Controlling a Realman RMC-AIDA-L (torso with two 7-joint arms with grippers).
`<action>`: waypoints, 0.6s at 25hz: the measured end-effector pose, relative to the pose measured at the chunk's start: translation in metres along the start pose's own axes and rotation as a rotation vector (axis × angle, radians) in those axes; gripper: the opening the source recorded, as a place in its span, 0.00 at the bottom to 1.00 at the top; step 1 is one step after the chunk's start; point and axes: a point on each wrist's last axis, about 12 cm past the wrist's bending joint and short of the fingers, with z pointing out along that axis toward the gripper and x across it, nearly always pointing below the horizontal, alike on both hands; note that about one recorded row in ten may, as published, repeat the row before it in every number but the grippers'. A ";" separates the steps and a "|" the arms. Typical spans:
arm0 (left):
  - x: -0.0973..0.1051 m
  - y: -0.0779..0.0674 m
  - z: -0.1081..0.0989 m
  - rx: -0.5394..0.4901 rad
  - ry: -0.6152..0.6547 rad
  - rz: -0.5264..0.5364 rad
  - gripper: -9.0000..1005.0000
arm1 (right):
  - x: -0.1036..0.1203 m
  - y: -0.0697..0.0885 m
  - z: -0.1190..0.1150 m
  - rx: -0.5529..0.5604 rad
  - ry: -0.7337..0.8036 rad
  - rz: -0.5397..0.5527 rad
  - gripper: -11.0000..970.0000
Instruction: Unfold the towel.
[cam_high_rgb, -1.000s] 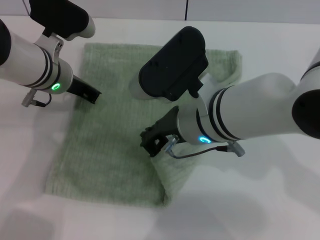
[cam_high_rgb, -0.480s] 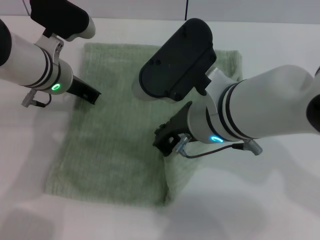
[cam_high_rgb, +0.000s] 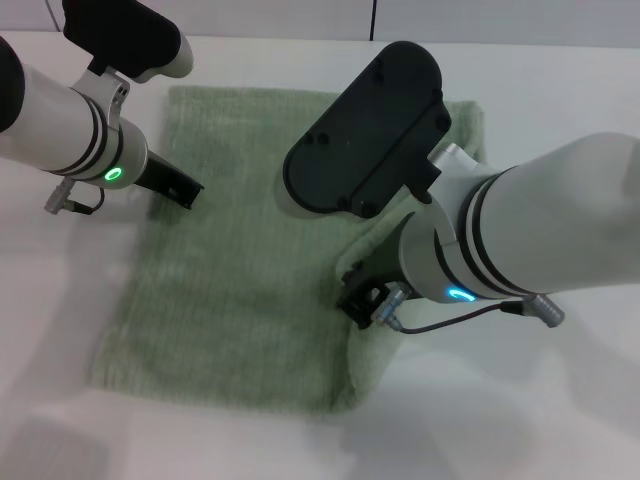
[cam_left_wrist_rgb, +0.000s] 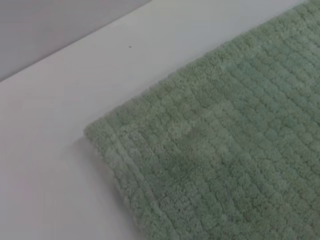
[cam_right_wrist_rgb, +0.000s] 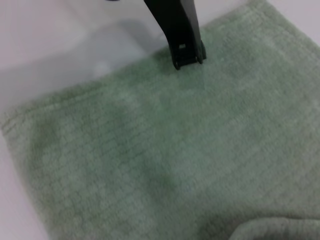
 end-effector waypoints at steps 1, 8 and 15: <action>0.000 0.000 0.000 0.000 0.000 0.000 0.01 | 0.000 0.000 -0.002 0.005 0.003 -0.001 0.03; 0.000 0.000 0.000 0.001 -0.001 -0.001 0.01 | 0.005 0.002 -0.010 0.020 0.050 0.001 0.03; 0.000 0.000 0.000 0.000 -0.002 -0.001 0.01 | 0.009 0.004 -0.008 0.024 0.081 0.011 0.03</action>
